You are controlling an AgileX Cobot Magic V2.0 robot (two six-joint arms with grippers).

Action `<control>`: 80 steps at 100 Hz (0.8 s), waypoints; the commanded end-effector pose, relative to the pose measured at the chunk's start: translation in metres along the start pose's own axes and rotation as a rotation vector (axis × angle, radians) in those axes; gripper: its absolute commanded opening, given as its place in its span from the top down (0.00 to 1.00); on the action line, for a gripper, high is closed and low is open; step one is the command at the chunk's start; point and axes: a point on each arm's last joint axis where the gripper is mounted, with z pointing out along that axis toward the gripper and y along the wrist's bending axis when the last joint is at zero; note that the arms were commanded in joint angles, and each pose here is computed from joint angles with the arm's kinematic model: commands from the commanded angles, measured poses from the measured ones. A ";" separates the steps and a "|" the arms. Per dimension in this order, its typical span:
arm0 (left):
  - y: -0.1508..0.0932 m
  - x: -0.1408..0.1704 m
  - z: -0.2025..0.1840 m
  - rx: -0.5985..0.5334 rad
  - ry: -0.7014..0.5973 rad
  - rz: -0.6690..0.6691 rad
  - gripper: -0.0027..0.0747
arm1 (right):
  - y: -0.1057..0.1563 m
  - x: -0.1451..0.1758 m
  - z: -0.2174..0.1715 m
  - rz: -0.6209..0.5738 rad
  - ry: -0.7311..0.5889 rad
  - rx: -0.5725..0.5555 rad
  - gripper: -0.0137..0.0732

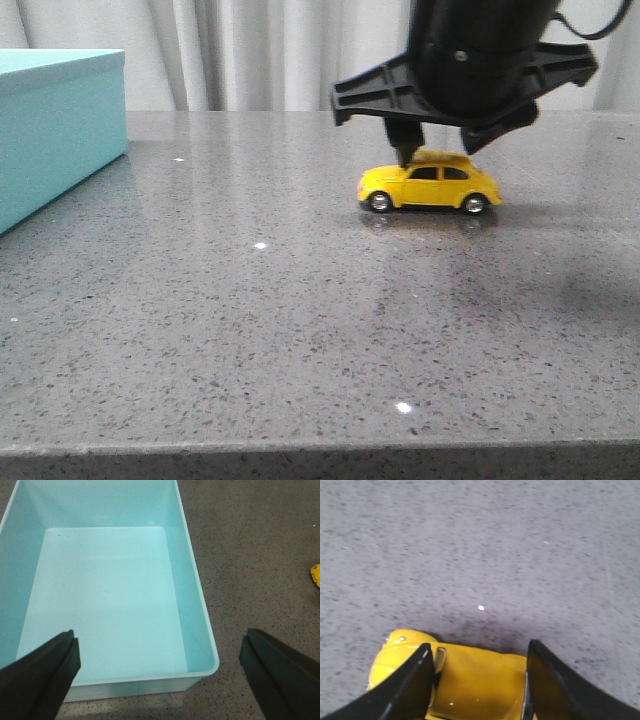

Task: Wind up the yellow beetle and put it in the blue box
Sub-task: 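Press the beetle down with the right gripper and drag it away from the box, then lift the right gripper off the beetle, letting it roll toward the box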

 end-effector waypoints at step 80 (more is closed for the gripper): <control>-0.002 -0.013 -0.006 0.014 -0.089 -0.002 0.15 | -0.048 -0.036 -0.095 0.096 -0.265 -0.076 0.36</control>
